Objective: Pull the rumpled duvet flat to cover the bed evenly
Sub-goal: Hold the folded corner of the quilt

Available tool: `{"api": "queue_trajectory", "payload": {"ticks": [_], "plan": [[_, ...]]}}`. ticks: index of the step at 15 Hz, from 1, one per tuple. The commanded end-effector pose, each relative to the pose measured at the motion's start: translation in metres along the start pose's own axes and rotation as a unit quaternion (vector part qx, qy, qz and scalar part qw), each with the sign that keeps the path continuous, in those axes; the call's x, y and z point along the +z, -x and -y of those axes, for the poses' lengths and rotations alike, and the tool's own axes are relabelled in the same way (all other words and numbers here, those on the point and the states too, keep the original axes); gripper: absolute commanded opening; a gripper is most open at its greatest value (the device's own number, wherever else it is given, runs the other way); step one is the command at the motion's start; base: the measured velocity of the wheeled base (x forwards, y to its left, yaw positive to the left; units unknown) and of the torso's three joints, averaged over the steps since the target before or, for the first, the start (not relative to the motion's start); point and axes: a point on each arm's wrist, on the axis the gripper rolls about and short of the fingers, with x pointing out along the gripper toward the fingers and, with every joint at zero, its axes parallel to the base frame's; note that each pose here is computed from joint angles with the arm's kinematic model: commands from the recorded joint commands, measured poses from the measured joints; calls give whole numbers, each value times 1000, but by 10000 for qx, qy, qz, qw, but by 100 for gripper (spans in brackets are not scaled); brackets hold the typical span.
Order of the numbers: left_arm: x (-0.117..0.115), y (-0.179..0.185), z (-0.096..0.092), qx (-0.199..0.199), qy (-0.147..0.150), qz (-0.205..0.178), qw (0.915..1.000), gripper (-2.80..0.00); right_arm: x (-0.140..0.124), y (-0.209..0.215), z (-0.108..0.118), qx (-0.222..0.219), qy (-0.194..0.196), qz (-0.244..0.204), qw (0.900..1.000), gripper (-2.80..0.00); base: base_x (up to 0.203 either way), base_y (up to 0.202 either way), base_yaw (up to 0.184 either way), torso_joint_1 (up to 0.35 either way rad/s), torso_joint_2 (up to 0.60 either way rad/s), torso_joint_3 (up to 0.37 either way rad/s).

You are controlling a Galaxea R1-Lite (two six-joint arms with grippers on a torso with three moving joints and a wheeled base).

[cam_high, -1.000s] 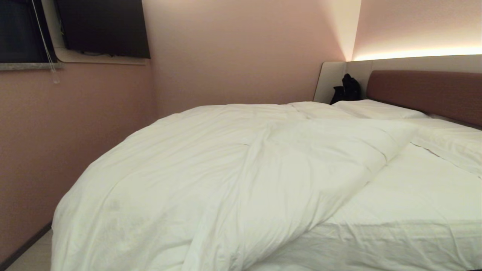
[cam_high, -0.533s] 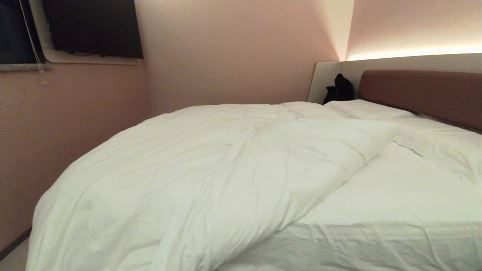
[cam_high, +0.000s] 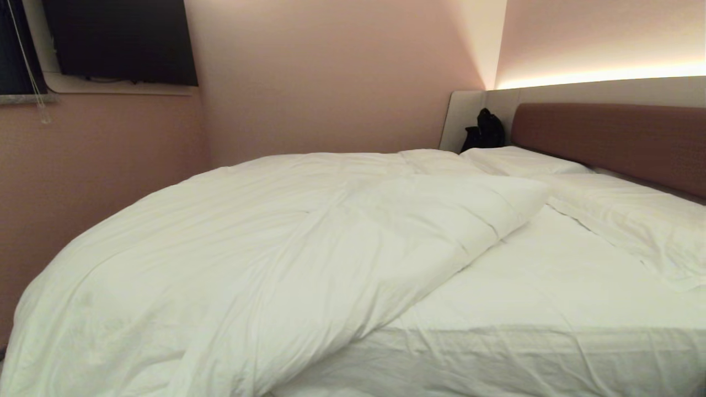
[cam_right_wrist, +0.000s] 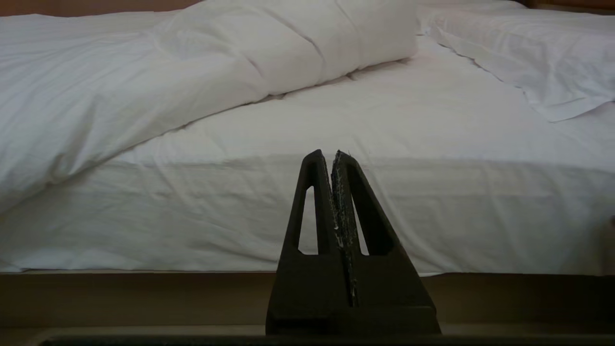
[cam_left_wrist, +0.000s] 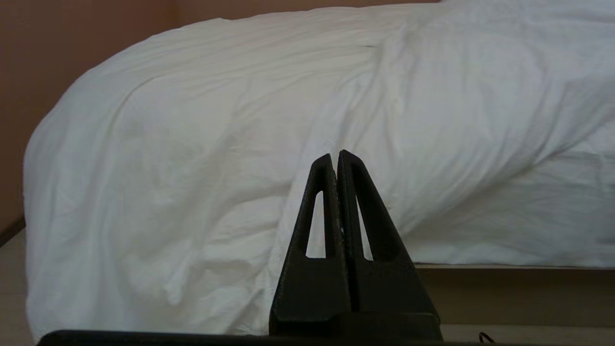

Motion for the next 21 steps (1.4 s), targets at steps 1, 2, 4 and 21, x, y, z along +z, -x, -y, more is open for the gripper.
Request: {"api": "queue_trajectory", "payload": {"ticks": [1, 2, 4, 21], "plan": [[0, 0, 0, -1, 2, 2, 10000, -280, 0, 0, 0, 1, 1, 1, 10000, -280, 0, -192, 1, 2, -1, 2], [0, 0, 0, -1, 0, 2, 10000, -280, 0, 0, 0, 1, 1, 1, 10000, -280, 0, -192, -1, 2, 7, -7], [0, 0, 0, 6, 0, 1, 10000, -280, 0, 0, 0, 1, 1, 1, 10000, -280, 0, -194, 1, -1, 1, 3], [0, 0, 0, 6, 23, 2, 10000, -280, 0, 0, 0, 1, 1, 1, 10000, -280, 0, -159, -1, 2, 1, 2]]}}
